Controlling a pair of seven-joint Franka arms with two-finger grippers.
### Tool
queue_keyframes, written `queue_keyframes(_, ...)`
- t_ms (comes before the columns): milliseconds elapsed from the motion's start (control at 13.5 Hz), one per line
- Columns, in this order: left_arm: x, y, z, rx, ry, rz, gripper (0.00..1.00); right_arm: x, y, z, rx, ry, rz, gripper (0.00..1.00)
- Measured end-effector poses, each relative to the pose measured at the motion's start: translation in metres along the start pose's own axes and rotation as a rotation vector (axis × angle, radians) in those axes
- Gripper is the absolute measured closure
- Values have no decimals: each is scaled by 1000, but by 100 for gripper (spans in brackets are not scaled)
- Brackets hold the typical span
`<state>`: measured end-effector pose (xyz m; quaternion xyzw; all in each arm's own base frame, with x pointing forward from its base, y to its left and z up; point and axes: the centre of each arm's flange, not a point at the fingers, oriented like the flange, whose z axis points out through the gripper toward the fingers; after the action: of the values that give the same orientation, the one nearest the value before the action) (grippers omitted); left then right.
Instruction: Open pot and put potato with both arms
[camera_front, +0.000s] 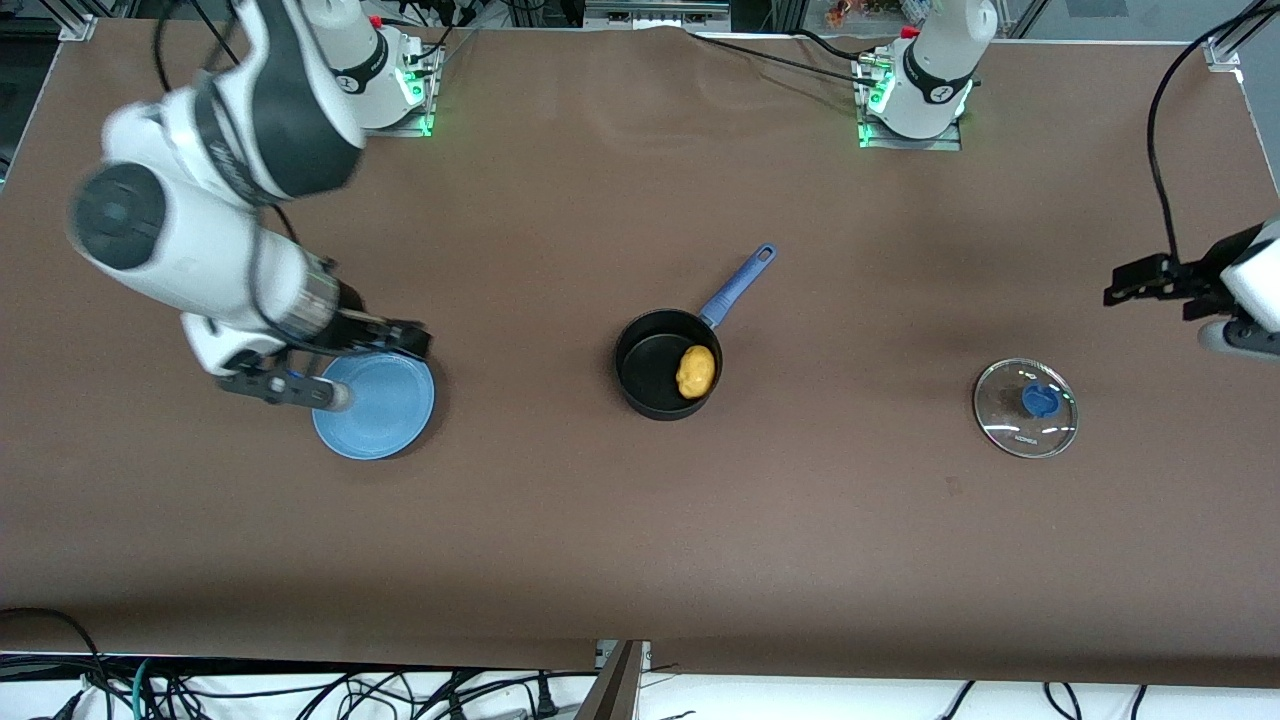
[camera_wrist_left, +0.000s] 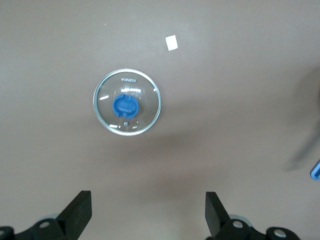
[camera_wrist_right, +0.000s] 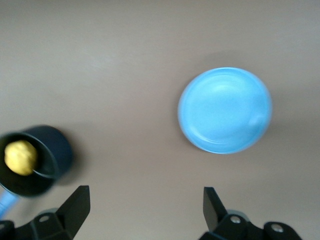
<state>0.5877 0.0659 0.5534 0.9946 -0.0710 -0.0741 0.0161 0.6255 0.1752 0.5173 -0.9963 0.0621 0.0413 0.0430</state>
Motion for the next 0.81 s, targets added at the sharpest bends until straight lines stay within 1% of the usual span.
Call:
queue_keyframes(222, -14, 18, -26, 4, -2, -70, 0, -28, 78, -35, 3, -14, -52, 0)
queue_keyframes(370, -13, 34, -27, 7, -9, -96, 0, -48, 108, -52, 5, -11, -71, 0)
queue_keyframes(519, -9, 43, -24, 6, -15, -92, 0, -59, 121, -61, -12, -12, -73, 0)
queue_keyframes(667, -4, 54, -28, 8, -5, -82, 0, -62, 124, -62, -32, -12, -97, 0)
queue_keyframes(815, -3, 56, -32, 9, 4, -81, 0, -63, 119, -66, -63, 2, -129, 0)
